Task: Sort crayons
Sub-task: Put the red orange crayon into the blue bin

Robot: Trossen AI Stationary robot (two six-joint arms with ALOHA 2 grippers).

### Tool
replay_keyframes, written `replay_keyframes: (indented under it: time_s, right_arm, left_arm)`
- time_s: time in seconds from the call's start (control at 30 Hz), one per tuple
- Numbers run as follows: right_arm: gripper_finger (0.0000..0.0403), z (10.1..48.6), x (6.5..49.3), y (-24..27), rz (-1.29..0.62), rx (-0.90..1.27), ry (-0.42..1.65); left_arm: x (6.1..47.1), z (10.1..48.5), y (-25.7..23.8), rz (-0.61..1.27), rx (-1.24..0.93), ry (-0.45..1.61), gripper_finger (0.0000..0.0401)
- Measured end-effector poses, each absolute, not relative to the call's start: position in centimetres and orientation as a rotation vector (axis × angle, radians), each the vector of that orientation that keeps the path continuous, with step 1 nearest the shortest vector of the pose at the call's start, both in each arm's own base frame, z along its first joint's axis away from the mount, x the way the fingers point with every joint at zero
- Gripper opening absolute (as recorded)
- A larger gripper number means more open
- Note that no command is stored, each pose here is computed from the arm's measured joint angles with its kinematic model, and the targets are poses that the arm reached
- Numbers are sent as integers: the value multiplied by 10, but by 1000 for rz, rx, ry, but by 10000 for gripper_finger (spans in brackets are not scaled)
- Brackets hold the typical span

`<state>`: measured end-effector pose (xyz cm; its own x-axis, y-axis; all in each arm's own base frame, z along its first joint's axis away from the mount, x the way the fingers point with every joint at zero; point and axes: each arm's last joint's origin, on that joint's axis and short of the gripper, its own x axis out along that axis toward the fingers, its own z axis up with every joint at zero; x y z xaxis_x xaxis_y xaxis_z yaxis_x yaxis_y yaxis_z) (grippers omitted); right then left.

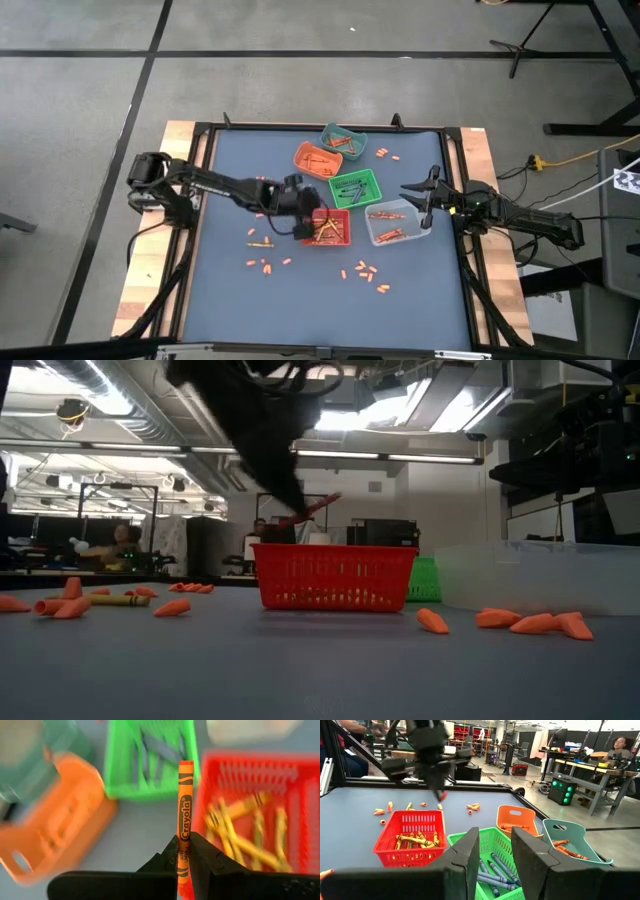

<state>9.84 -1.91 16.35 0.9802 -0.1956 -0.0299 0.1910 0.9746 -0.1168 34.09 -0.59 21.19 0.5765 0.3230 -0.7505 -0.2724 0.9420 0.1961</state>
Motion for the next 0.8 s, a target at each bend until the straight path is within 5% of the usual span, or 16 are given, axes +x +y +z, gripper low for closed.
replay_keyframes:
  time_s: [0.8]
  right_arm:
    - [113,164,98,-21,-245,-115,36]
  left_arm:
    - [362,247,148,493,188,278,8]
